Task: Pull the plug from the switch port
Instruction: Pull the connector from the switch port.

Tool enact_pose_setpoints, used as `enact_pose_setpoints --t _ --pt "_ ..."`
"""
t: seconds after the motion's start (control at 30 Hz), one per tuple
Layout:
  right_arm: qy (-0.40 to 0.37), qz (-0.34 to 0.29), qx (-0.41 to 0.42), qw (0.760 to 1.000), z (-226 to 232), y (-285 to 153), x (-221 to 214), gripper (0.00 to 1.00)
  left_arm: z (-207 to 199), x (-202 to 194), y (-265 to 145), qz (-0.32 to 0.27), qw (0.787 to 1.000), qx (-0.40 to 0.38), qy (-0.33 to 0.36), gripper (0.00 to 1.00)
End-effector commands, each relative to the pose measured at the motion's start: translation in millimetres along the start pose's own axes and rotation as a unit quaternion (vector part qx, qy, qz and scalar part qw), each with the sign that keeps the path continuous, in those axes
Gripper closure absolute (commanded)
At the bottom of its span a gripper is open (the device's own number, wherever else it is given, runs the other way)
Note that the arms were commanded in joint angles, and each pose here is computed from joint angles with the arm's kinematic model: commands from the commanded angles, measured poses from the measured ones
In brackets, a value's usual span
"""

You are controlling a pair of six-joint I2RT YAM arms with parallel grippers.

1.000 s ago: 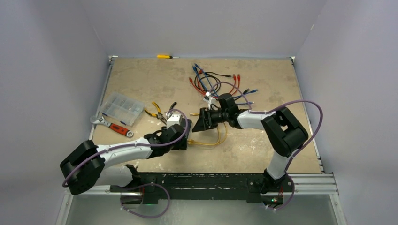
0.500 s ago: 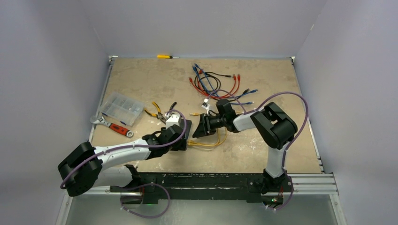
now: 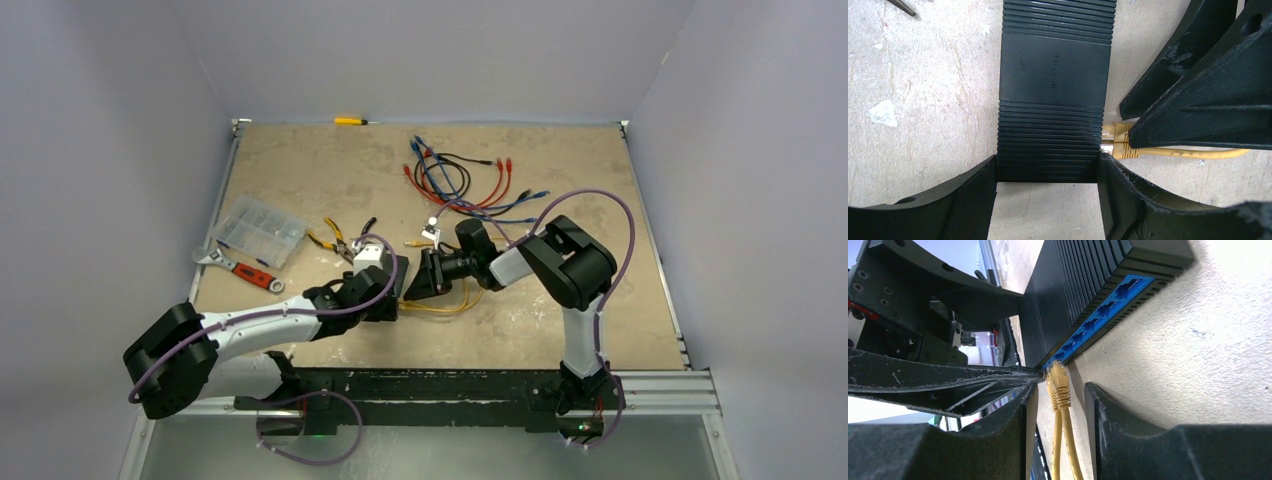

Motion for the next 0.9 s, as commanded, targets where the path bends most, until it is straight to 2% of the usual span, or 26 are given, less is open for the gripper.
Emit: enact_pose_setpoints --t 0.0,0.27,0.57,0.87 --pt "0.007 0.001 0.016 1.0 -0.6 3.3 -6.8 0.58 9.9 -13.3 -1.6 0.027 0.999 0.014 0.014 1.0" --pt "0.012 0.001 0.023 1.0 -0.6 10.3 -8.6 0.55 9.1 -13.5 -0.9 0.028 0.999 0.013 0.015 1.0" --pt "0.015 0.003 0.023 1.0 -4.1 16.9 -9.7 0.63 9.6 -14.1 -0.3 0.03 0.999 0.013 0.018 1.0" --pt "0.017 -0.002 0.027 0.999 -6.3 21.9 -4.5 0.61 8.7 -15.7 0.2 0.034 0.999 0.01 0.018 1.0"
Point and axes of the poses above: each gripper's point midway between its finger pads, its own y axis out along the fingers, its own z axis along the line the jaws close on, x = y × z, the point moved 4 cm from there along -y, back along the fingers, and after that the axes turned 9 degrees about -y, right-handed, at the moved point
